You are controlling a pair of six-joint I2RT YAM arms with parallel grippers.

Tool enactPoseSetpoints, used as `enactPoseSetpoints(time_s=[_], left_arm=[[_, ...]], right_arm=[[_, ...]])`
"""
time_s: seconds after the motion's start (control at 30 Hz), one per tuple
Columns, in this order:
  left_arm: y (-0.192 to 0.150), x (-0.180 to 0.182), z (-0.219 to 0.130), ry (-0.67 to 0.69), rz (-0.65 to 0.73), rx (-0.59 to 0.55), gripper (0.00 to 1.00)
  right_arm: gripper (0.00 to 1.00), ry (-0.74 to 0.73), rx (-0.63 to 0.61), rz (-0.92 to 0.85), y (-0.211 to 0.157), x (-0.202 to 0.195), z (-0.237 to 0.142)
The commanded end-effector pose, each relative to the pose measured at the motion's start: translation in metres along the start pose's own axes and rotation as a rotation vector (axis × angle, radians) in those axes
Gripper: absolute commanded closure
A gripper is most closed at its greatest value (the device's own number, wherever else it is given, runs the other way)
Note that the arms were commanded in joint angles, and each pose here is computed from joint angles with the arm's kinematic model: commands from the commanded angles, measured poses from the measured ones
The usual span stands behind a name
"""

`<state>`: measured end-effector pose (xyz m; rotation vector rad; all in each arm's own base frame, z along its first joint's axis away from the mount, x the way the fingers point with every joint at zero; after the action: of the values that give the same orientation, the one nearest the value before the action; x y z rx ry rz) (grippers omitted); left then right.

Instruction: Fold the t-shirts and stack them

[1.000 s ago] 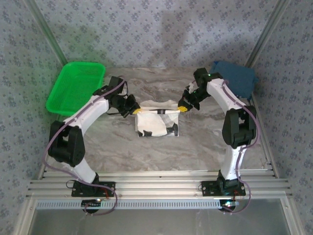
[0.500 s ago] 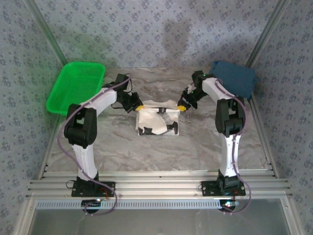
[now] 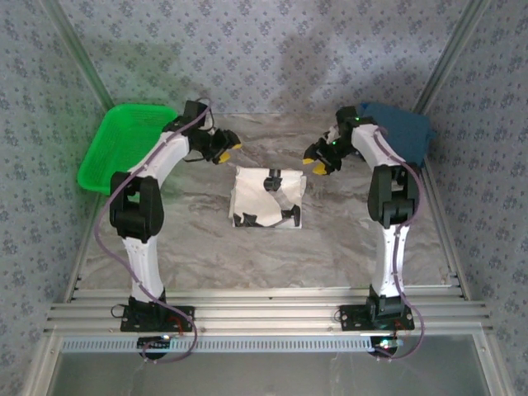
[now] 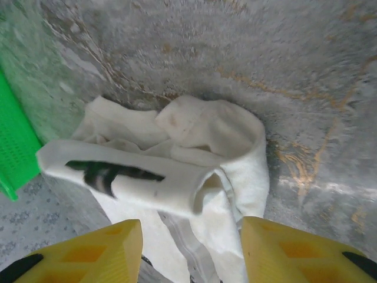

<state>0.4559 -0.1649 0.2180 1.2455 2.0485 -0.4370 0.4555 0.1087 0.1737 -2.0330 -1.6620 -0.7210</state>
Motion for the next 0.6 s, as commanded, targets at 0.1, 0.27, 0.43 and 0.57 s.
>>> enactPoseSetpoints(time_s=[0.1,0.27,0.43,0.57], left_arm=[[-0.020,-0.018,-0.063,-0.007,0.090,-0.060,0.43],[-0.051,-0.001,-0.083,-0.022,0.144,-0.088,0.39],[-0.072,0.021,-0.067,-0.020,0.157,-0.046,0.35],[-0.080,0.027,-0.038,0.007,0.172,0.009,0.35]], right_arm=[[0.50,0.047,-0.110,-0.060,-0.033,0.020,-0.054],[0.40,0.081,-0.130,-0.092,-0.082,0.011,-0.049],[0.29,0.027,-0.075,-0.103,-0.112,-0.010,-0.020],[0.27,-0.016,-0.037,-0.138,-0.117,-0.015,0.005]])
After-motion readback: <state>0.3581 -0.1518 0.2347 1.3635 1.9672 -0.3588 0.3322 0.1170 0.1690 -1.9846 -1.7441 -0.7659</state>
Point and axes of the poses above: each hand's point on the last joint's axis, 136 mm out from that joint toward the fingers, its own z axis out along the fingers, its own x axis along the line the jaws close on, y = z × x, the point moved 8 cm from there along -z, back along the fingers, and after that the axes turned 5 degrees about -z, right-handed, at the moved point
